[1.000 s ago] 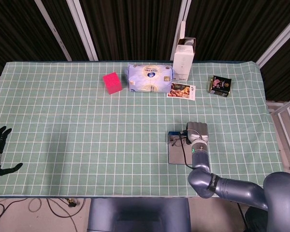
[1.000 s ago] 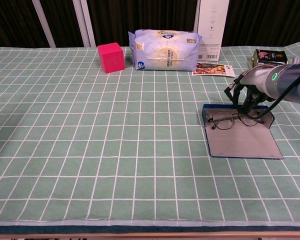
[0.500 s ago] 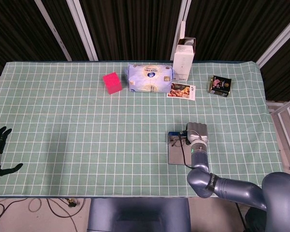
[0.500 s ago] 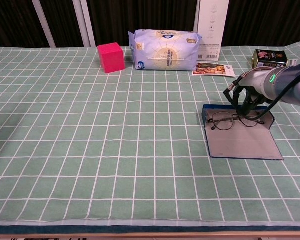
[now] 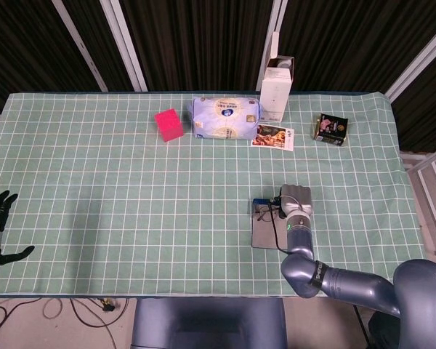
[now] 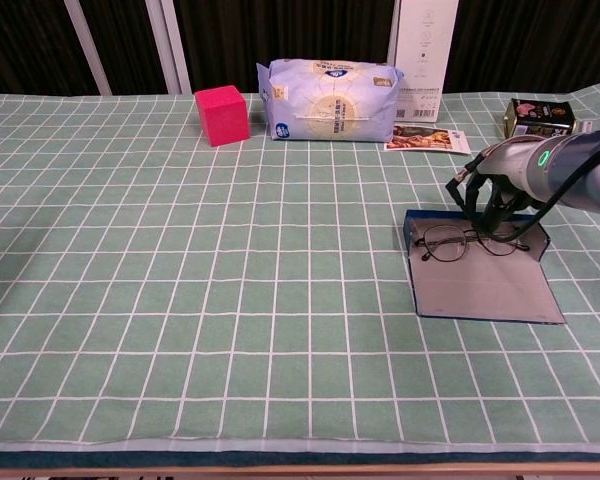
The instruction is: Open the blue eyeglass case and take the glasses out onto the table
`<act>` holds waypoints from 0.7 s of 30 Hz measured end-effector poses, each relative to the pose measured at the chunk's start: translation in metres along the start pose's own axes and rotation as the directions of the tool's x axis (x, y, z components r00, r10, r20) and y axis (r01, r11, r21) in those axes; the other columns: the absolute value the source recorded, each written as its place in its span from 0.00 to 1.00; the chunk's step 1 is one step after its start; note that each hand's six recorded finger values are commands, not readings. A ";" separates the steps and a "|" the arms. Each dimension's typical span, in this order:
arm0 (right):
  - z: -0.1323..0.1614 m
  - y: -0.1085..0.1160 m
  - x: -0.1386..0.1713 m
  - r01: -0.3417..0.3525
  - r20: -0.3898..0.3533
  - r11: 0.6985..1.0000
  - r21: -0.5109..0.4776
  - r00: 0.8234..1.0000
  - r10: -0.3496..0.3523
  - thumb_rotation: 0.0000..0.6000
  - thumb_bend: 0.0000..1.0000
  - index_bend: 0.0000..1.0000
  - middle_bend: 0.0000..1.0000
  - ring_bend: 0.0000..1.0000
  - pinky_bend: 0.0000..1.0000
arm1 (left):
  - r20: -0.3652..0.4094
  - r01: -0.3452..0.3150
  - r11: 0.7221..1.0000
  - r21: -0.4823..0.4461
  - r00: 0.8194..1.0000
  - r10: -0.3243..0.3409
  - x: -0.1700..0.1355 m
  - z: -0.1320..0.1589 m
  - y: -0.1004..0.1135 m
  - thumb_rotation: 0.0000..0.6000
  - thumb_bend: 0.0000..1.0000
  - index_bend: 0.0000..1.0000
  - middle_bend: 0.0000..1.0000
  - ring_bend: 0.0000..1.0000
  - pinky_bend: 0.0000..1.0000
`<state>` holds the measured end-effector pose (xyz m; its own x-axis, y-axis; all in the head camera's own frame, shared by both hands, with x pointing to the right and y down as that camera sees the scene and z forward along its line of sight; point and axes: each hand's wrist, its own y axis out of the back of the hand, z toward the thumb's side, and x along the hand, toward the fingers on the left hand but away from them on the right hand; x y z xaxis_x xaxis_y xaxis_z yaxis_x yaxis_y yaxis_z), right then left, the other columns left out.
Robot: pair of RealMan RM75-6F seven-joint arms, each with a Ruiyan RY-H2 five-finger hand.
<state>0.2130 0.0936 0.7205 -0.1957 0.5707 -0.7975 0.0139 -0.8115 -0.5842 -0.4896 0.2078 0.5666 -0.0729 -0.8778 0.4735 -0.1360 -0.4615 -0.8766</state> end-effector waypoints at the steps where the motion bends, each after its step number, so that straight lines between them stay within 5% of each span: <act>1: 0.000 0.001 0.000 0.003 -0.002 1.000 -0.003 1.000 -0.003 1.00 0.54 0.48 0.93 1.00 0.93 | 0.000 0.001 1.000 0.000 1.000 -0.001 0.000 0.000 0.000 1.00 0.01 0.00 0.00 0.00 0.00; 21: 0.016 0.016 0.004 0.100 -0.077 0.987 -0.122 0.991 -0.110 1.00 0.54 0.48 0.93 1.00 0.93 | -0.003 0.000 1.000 -0.004 1.000 0.000 0.000 -0.001 0.000 1.00 0.01 0.00 0.00 0.00 0.00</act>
<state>0.1965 0.0812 0.7104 -0.1199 0.6645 -0.7376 0.1140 -0.7288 -0.6751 -0.4904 0.2079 0.5665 -0.0754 -0.8772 0.4741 -0.1402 -0.4614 -0.8760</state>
